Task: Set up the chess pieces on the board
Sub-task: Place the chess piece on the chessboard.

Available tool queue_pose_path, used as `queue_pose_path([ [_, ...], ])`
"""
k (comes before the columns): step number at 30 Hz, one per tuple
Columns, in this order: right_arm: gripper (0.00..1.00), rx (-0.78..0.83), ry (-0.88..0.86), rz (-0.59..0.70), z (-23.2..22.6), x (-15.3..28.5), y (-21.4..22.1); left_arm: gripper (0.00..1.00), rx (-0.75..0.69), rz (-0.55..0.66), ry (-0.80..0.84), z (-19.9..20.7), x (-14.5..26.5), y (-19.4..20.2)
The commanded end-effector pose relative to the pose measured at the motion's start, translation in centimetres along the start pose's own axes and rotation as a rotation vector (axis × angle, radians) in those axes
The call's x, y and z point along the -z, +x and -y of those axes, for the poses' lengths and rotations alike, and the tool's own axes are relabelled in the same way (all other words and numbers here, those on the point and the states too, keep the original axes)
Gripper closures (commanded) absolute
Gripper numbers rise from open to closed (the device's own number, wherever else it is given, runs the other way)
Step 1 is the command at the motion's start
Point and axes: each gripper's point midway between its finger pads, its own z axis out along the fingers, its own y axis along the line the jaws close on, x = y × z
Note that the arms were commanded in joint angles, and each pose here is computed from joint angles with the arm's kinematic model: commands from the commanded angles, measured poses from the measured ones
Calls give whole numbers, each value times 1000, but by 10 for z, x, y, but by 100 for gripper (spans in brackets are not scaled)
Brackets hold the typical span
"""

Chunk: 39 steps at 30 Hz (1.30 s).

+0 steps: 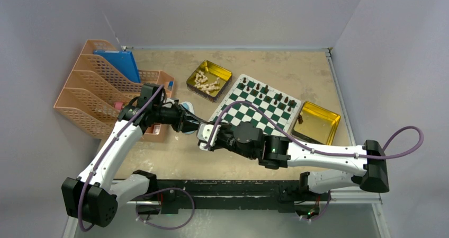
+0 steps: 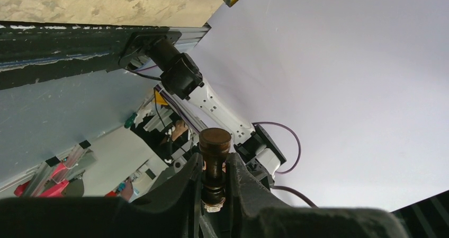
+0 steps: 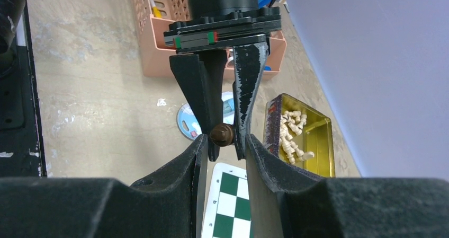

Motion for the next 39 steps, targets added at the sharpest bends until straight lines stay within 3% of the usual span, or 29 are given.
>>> queue_pose_path([
  [1, 66, 0, 43, 67, 11, -3, -26, 90, 167, 26, 13, 10, 5, 1],
  [14, 69, -6, 74, 58, 12, -11, -26, 91, 164, 21, 24, 11, 6, 2],
  [20, 81, -18, 97, 55, 15, -10, -26, 91, 161, 21, 27, 13, 7, 3],
  [23, 92, -26, 106, 59, 16, -10, -26, 90, 157, 17, 31, 14, 8, 4],
  [26, 100, -50, 124, 54, 19, -11, -27, 82, 156, 15, 32, 14, 8, 5],
  [34, 100, -254, 216, -43, 25, -9, -9, 49, 123, 22, 39, 15, 7, 3],
  [39, 100, -374, 319, -57, 46, 5, -1, 40, 79, 95, 27, 13, 8, -6],
])
